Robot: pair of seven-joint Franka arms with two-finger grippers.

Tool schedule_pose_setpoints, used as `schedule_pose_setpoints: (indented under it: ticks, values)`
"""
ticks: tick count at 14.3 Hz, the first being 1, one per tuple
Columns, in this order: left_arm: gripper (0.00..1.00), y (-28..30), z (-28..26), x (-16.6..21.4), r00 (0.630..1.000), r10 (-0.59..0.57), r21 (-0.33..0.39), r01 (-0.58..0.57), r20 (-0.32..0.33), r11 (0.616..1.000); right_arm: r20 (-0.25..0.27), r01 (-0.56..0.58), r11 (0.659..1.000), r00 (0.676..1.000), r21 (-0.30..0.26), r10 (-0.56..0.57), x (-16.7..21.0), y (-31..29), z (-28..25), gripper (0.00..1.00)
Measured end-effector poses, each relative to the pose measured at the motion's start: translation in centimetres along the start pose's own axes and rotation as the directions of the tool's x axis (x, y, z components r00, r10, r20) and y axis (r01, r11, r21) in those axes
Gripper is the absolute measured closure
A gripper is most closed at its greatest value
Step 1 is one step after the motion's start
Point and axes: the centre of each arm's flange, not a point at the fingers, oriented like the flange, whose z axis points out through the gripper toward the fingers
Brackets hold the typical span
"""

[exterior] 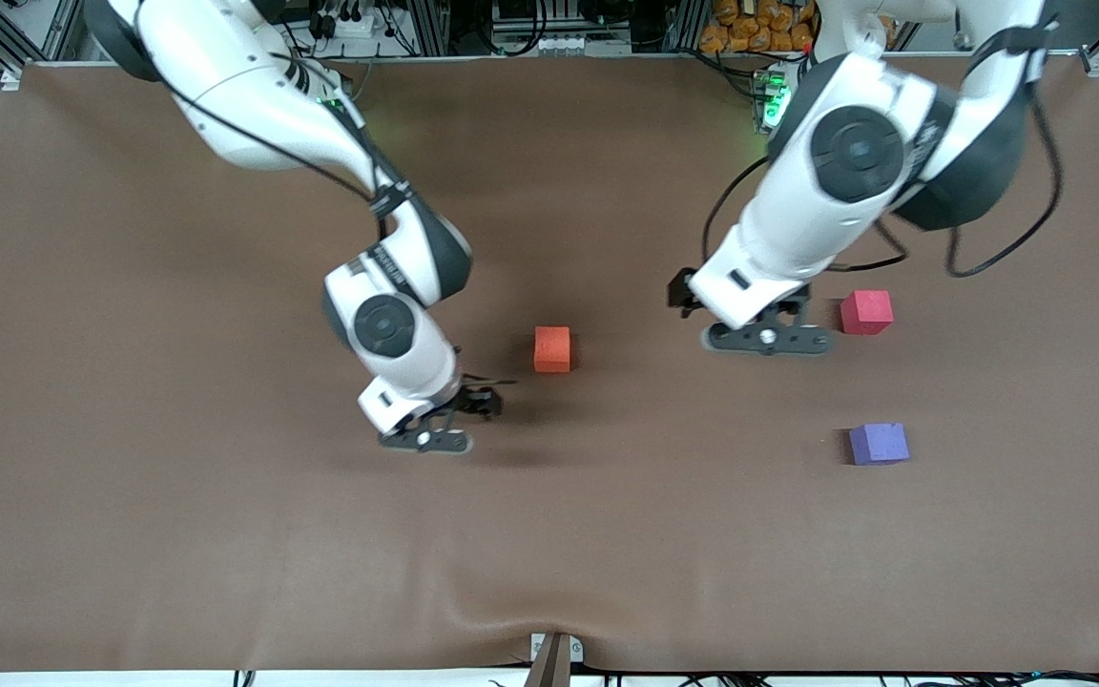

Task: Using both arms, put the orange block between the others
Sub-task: 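Set the orange cube down mid-table while the left gripper approaches it, then open the right gripper and withdraw it while the left gripper descends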

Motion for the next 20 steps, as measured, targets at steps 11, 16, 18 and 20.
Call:
schedule_pose_setpoints:
  ticks: [11, 16, 18, 20]
  values:
    - [0.00, 7.7, 6.7, 0.2, 0.999, 0.007, -0.058, -0.010, -0.054, 0.998, 0.000, 0.082, 0.997, 0.997, -0.009, -0.082, 4.5, 11.4, 0.8, 0.00]
    - [0.00, 10.4, 8.7, -0.3, 0.997, 0.023, -0.080, -0.029, -0.073, 0.996, -0.107, 0.090, 0.996, 0.990, -0.014, -0.091, 6.1, 17.0, -4.4, 0.00]
    - [0.00, 12.0, 10.1, -1.0, 0.998, 0.012, -0.081, -0.017, -0.066, 0.997, -0.138, 0.115, 0.993, 0.983, -0.033, -0.118, 5.9, 19.8, -8.3, 0.00]
    - [0.00, 13.9, 11.9, -2.1, 0.998, -0.003, -0.057, 0.000, -0.059, 0.998, -0.116, 0.138, 0.988, 0.983, -0.063, -0.145, 5.3, 22.8, -12.3, 0.00]
